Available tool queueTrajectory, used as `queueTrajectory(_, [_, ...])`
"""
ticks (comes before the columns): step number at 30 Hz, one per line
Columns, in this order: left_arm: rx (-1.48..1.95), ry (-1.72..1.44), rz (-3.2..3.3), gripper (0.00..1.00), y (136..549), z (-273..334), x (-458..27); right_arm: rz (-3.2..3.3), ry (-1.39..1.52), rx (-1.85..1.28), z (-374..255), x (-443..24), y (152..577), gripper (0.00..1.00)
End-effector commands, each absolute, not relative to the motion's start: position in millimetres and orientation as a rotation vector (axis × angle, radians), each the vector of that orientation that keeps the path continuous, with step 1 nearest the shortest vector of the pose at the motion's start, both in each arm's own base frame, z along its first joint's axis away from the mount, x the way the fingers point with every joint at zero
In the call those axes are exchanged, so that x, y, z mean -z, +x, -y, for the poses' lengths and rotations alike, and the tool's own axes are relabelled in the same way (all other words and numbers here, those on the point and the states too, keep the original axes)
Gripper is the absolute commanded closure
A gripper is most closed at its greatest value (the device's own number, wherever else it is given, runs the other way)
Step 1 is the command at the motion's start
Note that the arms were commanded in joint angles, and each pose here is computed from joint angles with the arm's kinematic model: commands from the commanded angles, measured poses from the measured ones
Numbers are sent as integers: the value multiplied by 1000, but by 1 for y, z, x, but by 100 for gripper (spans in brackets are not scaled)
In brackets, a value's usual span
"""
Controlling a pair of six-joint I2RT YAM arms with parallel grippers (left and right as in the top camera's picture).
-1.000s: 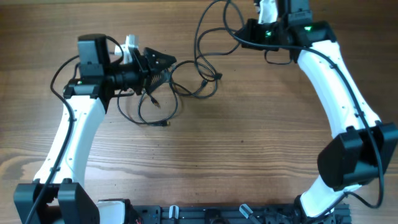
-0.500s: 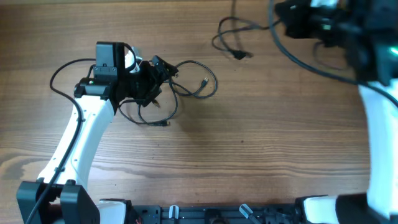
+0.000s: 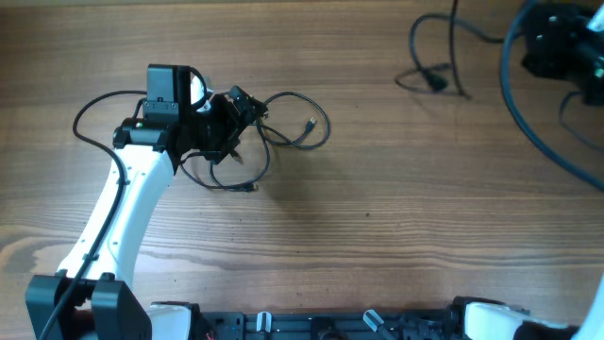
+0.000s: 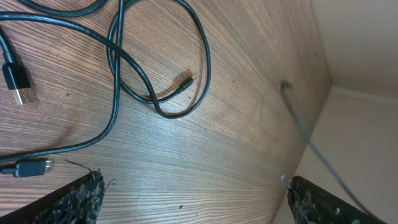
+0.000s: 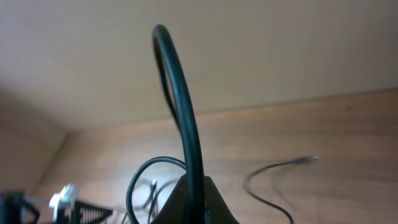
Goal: Untangle cables
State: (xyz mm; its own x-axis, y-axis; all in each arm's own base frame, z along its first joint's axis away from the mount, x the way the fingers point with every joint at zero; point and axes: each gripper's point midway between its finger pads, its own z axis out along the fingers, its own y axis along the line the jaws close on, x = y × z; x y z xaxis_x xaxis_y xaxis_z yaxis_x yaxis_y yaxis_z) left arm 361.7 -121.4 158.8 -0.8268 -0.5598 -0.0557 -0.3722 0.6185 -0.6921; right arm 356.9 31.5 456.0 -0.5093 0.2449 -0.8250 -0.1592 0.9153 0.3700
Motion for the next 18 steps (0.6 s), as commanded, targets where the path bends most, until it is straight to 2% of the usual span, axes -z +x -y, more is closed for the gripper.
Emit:
queueTrajectory(1, [995, -710, -2554, 4, 363, 120, -169, -2152, -122, -645, -71, -418, 380, 96])
queueTrajectory(6, [996, -713, -2557, 4, 362, 120, -169, -2292, -192, -715, -108, -366, 409, 96])
queueTrajectory(9, [996, -713, -2558, 4, 362, 120, -169, -2427, -158, -673, -120, -317, 431, 96])
queueTrajectory(13, [995, -715, -2561, 4, 362, 120, -169, -2636, 33, -522, -106, -242, 455, 96])
queueTrajectory(18, [995, -716, -2561, 4, 362, 120, -169, -2863, 245, -445, -83, -153, 464, 96])
